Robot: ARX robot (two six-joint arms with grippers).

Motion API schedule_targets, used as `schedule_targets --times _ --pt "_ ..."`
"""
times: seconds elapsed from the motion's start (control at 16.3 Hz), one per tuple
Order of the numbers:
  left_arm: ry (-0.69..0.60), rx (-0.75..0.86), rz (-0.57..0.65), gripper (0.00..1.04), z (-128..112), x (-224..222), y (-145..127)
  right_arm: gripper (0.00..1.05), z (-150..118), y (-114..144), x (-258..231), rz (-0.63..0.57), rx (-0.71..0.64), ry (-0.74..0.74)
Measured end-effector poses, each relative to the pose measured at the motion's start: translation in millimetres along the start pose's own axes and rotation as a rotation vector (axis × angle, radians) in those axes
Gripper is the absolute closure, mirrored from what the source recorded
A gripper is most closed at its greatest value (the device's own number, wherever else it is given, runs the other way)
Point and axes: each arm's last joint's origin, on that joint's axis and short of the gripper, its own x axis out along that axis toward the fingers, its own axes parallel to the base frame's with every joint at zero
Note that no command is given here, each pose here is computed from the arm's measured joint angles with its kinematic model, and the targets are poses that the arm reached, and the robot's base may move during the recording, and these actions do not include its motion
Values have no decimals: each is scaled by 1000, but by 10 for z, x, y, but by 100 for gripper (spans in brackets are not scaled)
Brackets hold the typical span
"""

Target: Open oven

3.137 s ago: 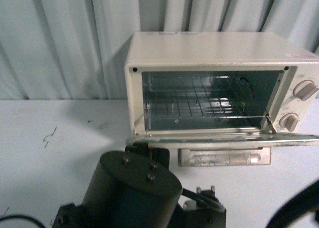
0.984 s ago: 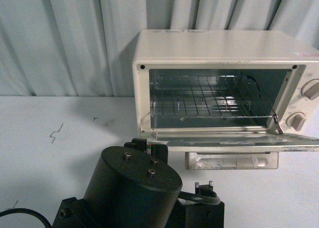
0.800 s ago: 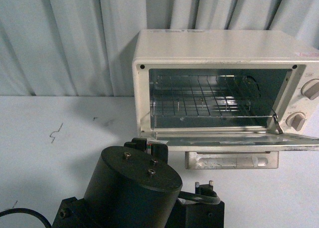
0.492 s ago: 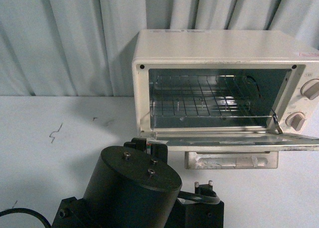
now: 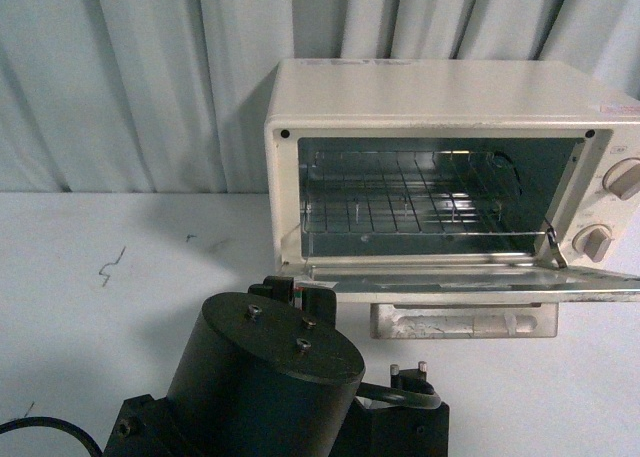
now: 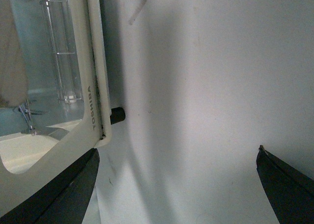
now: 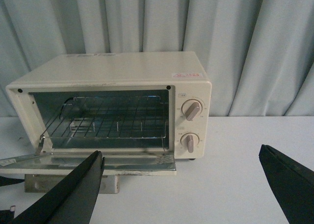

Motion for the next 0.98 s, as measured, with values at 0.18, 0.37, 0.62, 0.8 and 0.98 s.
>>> schedule_targets --times 0.18,0.37,0.62,0.8,0.98 --pt "0 0 0 7 0 0 0 6 0 0 0 0 0 0" --pt "80 -246 167 18 -172 -29 -129 6 -1 0 0 0 1 2" --pt "259 -1034 261 59 -1018 -718 -493 6 -1 0 0 0 0 2" --pt "159 -1340 332 92 -1282 -1104 -340 6 -1 0 0 0 0 2" --pt "-26 -1465 484 103 -1454 -1412 -72 6 -1 0 0 0 0 1"
